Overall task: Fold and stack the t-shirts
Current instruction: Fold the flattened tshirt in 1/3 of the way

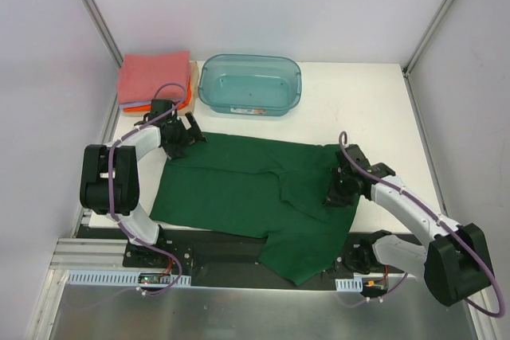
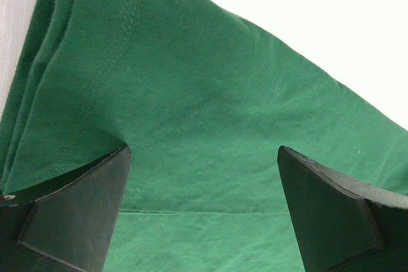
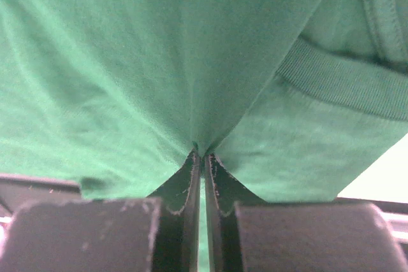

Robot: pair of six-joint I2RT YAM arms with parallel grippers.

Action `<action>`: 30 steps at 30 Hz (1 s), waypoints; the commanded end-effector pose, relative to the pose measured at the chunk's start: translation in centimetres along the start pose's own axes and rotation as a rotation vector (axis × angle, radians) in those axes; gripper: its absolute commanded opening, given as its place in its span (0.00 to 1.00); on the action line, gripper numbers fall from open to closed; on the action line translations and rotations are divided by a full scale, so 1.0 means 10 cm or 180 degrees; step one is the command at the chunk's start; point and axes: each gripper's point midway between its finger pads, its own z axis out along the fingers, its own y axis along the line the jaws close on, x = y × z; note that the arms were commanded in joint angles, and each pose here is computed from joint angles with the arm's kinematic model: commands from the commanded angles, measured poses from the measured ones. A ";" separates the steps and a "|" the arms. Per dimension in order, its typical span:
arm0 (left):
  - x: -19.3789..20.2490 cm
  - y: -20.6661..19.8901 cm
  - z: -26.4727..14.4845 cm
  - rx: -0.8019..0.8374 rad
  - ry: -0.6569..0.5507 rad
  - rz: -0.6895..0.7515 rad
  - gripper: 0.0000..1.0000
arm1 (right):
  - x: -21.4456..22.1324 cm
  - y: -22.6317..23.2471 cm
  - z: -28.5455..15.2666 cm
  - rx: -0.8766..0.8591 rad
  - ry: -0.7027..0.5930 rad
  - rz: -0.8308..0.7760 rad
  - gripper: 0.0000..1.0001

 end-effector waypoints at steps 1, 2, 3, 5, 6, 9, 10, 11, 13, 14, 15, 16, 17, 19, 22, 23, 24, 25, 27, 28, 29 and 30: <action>-0.06 0.05 0.04 -0.0027 0.0004 0.0002 0.99 | 0.22 0.07 -0.35 -0.0071 0.0388 0.0054 0.04; -0.05 0.06 0.05 -0.0032 0.0016 -0.0005 0.99 | 0.24 0.09 -0.38 -0.0104 0.0415 0.0075 0.04; -0.05 0.07 0.05 -0.0043 0.0019 -0.0012 0.99 | 0.25 0.11 -0.42 -0.0140 0.0432 0.0095 0.04; -0.06 0.07 0.05 -0.0047 0.0021 -0.0022 0.99 | 0.27 0.14 -0.48 -0.0174 0.0430 0.0150 0.04; -0.05 0.08 0.05 -0.0050 0.0025 -0.0019 0.99 | 0.28 0.15 -0.51 -0.0194 0.0434 0.0173 0.04; -0.06 0.08 0.05 -0.0058 0.0028 -0.0029 0.99 | 0.31 0.17 -0.56 -0.0228 0.0445 0.0197 0.04; -0.06 0.08 0.05 -0.0060 0.0032 -0.0031 0.99 | 0.32 0.16 -0.56 -0.0218 0.0448 0.0203 0.04; -0.06 0.08 0.05 -0.0059 0.0038 -0.0032 0.99 | 0.33 0.14 -0.55 -0.0187 0.0447 0.0200 0.05; -0.05 0.09 0.06 -0.0067 0.0050 -0.0036 0.99 | 0.34 0.06 -0.51 -0.0069 0.0442 0.0208 0.10; -0.06 0.09 0.07 -0.0073 0.0051 -0.0037 0.99 | 0.36 0.03 -0.47 -0.0024 0.0468 0.0204 0.12; -0.05 0.10 0.07 -0.0077 0.0066 -0.0041 0.99 | 0.39 0.00 -0.43 0.0005 0.0506 0.0221 0.13; -0.04 0.09 0.07 -0.0076 0.0072 -0.0042 0.99 | 0.42 -0.02 -0.38 0.0021 0.0543 0.0212 0.16; -0.04 0.10 0.07 -0.0082 0.0074 -0.0034 0.99 | 0.43 -0.04 -0.34 0.0043 0.0573 0.0189 0.20; -0.04 0.10 0.06 -0.0090 0.0085 -0.0042 0.99 | 0.41 -0.10 -0.32 0.0146 0.0561 0.0117 0.28; -0.05 0.09 0.05 -0.0092 0.0079 -0.0036 0.99 | 0.21 -0.10 -0.41 0.0244 0.0308 -0.0028 0.65; -0.05 0.09 0.04 -0.0092 0.0079 -0.0036 0.99 | 0.10 -0.07 -0.47 0.0232 0.0170 -0.0085 0.80; -0.05 0.09 0.04 -0.0092 0.0079 -0.0031 0.99 | 0.01 -0.04 -0.54 0.0233 0.0053 -0.0129 0.92; -0.04 0.08 0.03 -0.0076 0.0090 -0.0027 0.99 | -0.09 0.00 -0.59 0.0194 -0.0063 -0.0186 0.96; -0.04 0.05 0.02 -0.0042 0.0101 -0.0015 0.99 | -0.27 0.11 -0.67 0.0101 -0.0271 -0.0252 0.96; -0.04 0.05 0.02 -0.0033 0.0106 -0.0015 0.99 | -0.34 0.18 -0.69 0.0021 -0.0338 -0.0283 0.96; -0.05 0.04 0.02 -0.0029 0.0109 -0.0015 0.99 | -0.40 0.28 -0.68 -0.0092 -0.0386 -0.0331 0.96; -0.04 0.05 0.02 -0.0039 0.0114 -0.0018 0.99 | -0.46 0.35 -0.65 -0.0174 -0.0429 -0.0350 0.96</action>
